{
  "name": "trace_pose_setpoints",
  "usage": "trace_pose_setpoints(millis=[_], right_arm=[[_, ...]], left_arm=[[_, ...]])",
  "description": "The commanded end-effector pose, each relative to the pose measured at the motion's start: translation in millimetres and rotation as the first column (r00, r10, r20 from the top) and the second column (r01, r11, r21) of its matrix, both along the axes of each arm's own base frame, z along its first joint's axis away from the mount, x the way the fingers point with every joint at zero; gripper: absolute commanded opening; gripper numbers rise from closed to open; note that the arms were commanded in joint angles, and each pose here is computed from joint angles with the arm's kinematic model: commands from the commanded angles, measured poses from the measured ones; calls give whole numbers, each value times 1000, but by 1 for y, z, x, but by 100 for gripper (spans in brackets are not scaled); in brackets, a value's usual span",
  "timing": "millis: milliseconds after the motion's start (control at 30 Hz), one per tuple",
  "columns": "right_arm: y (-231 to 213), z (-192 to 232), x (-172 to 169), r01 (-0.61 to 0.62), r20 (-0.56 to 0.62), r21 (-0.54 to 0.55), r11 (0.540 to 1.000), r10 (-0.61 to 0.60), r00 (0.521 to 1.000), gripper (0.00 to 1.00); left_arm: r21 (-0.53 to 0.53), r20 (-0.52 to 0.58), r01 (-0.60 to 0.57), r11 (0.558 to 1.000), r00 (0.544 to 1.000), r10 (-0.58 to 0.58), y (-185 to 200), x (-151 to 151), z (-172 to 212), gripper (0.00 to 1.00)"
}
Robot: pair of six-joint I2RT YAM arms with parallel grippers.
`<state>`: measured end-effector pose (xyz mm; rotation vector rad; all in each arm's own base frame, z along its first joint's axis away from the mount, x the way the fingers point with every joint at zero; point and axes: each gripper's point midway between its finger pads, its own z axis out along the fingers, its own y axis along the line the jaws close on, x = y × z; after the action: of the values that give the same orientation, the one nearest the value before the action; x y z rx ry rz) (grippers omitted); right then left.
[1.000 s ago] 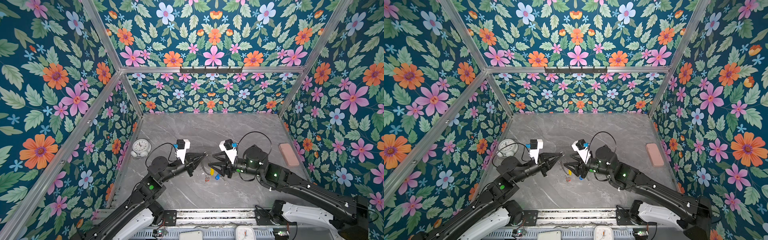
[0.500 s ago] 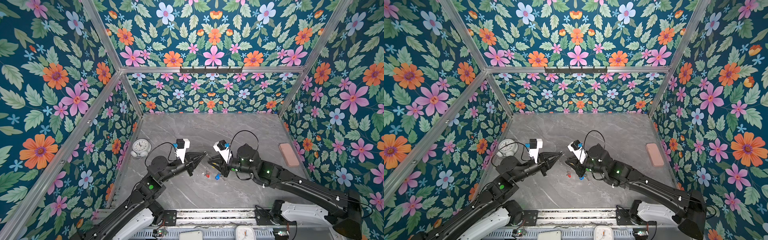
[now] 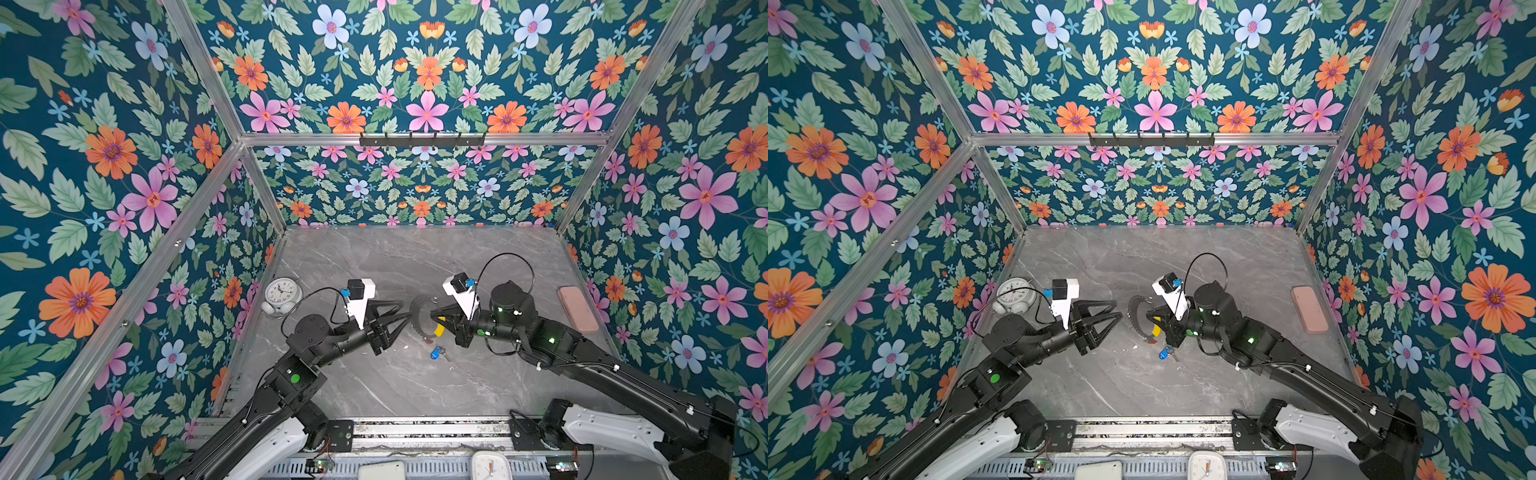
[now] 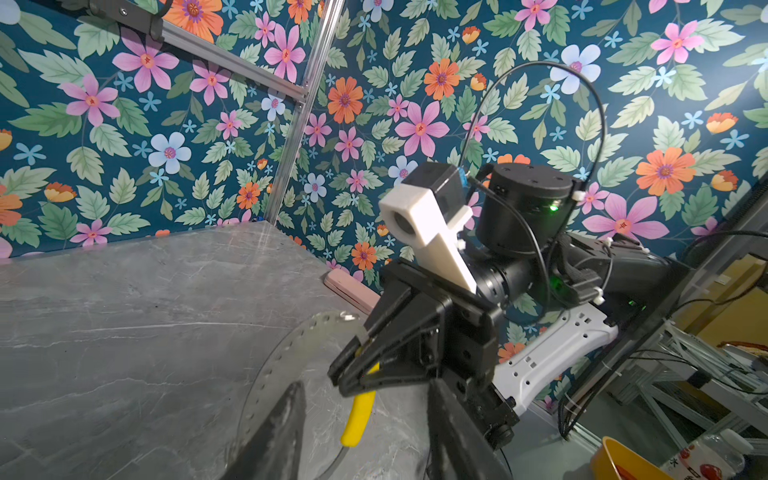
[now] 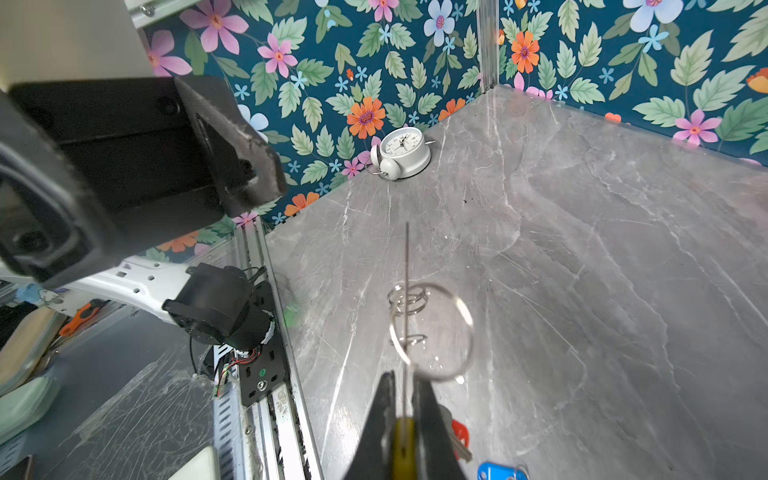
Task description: Remove the keys from the keyring
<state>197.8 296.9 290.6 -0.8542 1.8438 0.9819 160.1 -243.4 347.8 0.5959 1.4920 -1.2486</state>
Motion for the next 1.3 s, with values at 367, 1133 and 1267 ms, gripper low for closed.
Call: trace_pose_setpoints(millis=[367,1133,1267], right_arm=[[-12,44,-64,-397,-11,217,892,408,913,0],[-1,53,-41,-339,-15,222,914,351,936,3],[-6,56,-33,-267,-4,224,937,274,962,24]], left_arm=[[-10,10,189,982,982,-189,-14,-25,-2,57],[-64,0,335,940,942,-336,-26,-41,5,0],[-83,2,291,953,956,-292,-23,-35,9,0]])
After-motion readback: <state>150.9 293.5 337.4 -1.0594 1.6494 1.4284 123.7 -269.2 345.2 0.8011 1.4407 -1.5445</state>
